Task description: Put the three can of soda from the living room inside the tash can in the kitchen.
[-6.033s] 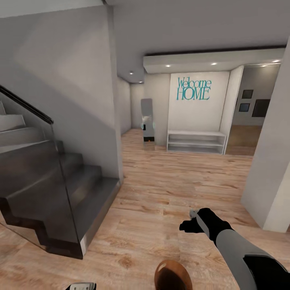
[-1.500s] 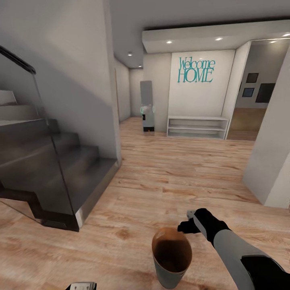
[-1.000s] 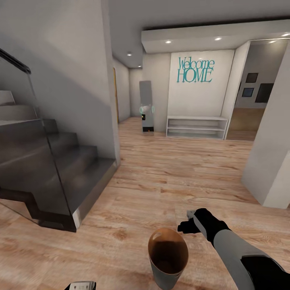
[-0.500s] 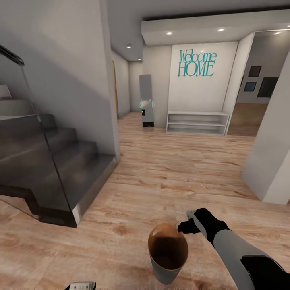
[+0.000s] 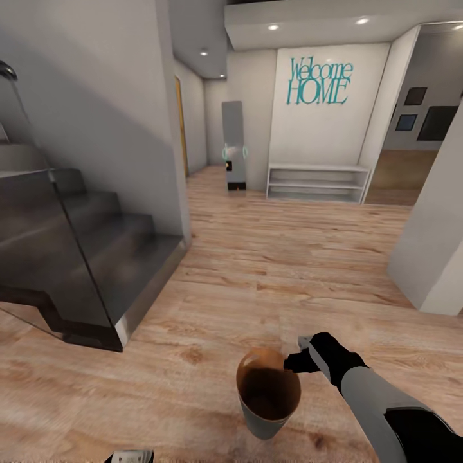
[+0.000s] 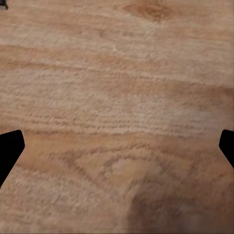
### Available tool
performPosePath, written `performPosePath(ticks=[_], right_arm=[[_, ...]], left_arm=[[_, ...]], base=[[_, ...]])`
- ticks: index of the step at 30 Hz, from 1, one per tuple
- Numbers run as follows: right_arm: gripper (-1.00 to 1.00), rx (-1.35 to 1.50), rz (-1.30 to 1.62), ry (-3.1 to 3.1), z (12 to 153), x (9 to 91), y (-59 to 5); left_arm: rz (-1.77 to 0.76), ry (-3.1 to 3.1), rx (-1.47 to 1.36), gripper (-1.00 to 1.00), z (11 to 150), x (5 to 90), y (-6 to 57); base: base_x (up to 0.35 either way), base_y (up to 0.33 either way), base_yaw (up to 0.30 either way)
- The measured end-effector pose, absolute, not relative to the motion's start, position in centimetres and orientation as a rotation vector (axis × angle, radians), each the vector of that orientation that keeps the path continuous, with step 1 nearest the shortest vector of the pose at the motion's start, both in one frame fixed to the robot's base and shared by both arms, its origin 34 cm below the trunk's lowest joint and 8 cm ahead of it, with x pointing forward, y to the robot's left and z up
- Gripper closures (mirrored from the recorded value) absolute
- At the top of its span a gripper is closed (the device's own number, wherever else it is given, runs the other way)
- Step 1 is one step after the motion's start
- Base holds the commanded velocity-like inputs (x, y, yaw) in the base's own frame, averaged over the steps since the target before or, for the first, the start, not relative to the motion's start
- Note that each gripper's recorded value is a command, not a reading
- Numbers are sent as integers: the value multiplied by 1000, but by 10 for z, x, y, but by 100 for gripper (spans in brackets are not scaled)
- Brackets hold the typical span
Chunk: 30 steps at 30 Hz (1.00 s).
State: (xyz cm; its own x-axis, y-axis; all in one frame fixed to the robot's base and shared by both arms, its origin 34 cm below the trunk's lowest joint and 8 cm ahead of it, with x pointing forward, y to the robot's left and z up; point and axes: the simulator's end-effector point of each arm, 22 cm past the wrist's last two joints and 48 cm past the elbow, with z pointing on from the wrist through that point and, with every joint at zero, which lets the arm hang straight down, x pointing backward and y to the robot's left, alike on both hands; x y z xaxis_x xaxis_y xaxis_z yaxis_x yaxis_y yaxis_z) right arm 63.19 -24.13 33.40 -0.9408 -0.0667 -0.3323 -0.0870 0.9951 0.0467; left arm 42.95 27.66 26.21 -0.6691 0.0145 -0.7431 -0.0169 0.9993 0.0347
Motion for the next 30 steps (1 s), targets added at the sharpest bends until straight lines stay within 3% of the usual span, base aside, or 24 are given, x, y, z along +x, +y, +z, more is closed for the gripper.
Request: performPosePath(ticks=[30], right_arm=[[-100,-116,101,2890,283,614,-237]], left_arm=[[49,2389,1,-100,230,407,277]], base=[[0,0,0]])
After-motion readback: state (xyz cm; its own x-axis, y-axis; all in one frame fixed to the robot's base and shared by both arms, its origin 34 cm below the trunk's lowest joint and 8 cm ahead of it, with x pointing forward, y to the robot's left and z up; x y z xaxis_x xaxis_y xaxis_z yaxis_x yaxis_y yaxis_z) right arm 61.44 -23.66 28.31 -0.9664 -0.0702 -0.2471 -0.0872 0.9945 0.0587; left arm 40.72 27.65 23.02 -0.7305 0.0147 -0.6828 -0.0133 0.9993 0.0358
